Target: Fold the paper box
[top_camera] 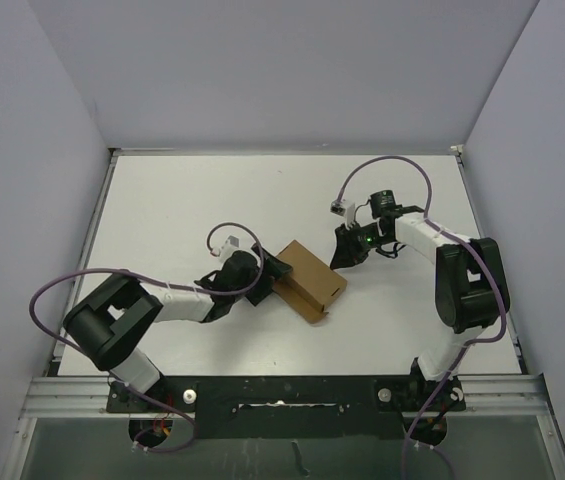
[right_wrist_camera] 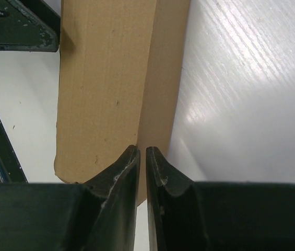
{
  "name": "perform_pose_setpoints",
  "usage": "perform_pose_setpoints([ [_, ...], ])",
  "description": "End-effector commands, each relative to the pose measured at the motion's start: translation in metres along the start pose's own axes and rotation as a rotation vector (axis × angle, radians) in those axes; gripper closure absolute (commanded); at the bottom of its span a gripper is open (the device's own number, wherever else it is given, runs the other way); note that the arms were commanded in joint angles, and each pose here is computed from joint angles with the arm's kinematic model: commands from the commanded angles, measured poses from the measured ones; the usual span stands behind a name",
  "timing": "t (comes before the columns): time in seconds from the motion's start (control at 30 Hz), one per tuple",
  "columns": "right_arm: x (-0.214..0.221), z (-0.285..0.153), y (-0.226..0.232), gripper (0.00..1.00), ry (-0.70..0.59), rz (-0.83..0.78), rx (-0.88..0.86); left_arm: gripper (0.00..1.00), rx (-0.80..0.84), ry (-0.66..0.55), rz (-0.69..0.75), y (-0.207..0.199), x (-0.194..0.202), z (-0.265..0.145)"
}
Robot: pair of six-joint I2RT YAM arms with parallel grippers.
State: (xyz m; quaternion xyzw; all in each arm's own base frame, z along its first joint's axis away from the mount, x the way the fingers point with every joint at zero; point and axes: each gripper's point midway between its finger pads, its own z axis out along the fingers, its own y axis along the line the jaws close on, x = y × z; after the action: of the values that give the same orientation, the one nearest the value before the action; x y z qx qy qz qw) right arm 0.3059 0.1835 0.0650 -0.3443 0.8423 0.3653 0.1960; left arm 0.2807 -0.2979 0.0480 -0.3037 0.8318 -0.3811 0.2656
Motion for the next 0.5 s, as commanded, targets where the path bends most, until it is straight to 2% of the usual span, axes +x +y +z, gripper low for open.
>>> perform_pose_setpoints([
  [0.0, -0.01, 0.0, 0.003, 0.88, -0.007, -0.037, -0.019, 0.23, -0.092, -0.019, 0.001, 0.014, -0.001, 0.008],
  [0.2, -0.011, 0.0, 0.004, 0.89, -0.006, -0.044, -0.015, 0.37, -0.105, -0.006, 0.003, 0.016, 0.001, 0.009],
  [0.3, -0.014, -0.002, 0.005, 0.88, -0.008, -0.058, -0.014, 0.39, -0.114, 0.004, 0.007, 0.018, 0.003, 0.009],
  [0.37, -0.017, -0.005, 0.005, 0.86, -0.009, -0.074, -0.006, 0.44, -0.12, 0.01, 0.01, 0.019, 0.005, 0.011],
  [0.47, -0.024, -0.013, 0.004, 0.79, -0.02, -0.122, 0.022, 0.45, -0.129, 0.02, 0.014, 0.022, 0.007, 0.012],
])
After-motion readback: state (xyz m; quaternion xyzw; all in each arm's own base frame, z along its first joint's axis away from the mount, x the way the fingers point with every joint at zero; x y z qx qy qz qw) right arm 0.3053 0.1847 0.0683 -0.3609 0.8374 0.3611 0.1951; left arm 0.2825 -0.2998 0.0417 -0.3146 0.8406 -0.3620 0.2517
